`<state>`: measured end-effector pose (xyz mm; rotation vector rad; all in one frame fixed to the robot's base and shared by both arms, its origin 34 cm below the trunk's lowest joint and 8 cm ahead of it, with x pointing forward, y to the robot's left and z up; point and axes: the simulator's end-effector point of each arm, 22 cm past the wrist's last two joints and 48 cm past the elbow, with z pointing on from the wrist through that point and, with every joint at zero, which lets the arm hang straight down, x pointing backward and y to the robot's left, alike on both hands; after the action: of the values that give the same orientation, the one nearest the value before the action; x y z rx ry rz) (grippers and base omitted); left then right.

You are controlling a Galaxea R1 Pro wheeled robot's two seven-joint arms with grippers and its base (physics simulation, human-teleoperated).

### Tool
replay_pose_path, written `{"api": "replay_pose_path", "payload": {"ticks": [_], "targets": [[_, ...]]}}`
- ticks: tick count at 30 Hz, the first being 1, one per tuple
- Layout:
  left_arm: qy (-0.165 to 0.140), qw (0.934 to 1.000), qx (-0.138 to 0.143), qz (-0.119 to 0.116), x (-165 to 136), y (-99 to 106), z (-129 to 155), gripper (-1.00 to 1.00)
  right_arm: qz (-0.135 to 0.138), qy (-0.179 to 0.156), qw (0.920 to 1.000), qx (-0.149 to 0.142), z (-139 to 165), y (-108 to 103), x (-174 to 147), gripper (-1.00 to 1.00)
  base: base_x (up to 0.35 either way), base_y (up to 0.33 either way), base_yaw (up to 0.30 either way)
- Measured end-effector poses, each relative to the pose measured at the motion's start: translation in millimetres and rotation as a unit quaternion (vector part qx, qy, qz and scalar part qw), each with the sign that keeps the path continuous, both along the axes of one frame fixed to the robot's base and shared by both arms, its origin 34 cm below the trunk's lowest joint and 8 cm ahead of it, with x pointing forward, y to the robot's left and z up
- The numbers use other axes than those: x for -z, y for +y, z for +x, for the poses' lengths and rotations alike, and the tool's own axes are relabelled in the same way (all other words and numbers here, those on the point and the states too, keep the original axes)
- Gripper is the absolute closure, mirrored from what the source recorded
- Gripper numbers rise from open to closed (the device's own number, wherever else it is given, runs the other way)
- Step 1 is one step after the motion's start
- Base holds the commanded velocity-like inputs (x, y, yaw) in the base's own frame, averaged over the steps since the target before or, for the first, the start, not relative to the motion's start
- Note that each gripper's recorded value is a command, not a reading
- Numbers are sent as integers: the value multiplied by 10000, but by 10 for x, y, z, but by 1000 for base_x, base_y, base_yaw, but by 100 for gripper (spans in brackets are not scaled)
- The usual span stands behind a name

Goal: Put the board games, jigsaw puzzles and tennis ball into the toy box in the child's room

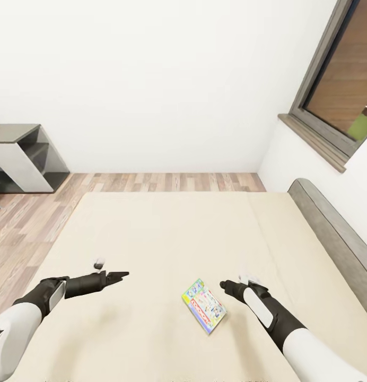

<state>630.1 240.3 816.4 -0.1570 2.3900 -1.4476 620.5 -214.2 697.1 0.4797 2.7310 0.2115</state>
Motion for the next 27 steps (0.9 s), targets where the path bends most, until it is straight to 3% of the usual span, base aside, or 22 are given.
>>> {"api": "replay_pose_path", "payload": {"ticks": [7, 14, 22, 27], "targets": [[-96, 9981, 136, -589, -212, -37, -58, -100, 0, 58, 10000, 0, -36, 0, 59, -100, 0, 0, 0], [81, 9934, 121, -1140, -384, -16, -104, -100, 0, 114, 9999, 1, -71, 0, 117, -100, 0, 0, 0], [576, 9892, -63, -1349, -335, -40, -106, -100, -5, 177, 9998, -4, -113, 0, 183, -100, 0, 0, 0], [641, 9883, -91, -1379, -339, -51, -58, -100, 2, 211, 9998, -10, -136, 13, 221, -100, 0, 0, 0]]}}
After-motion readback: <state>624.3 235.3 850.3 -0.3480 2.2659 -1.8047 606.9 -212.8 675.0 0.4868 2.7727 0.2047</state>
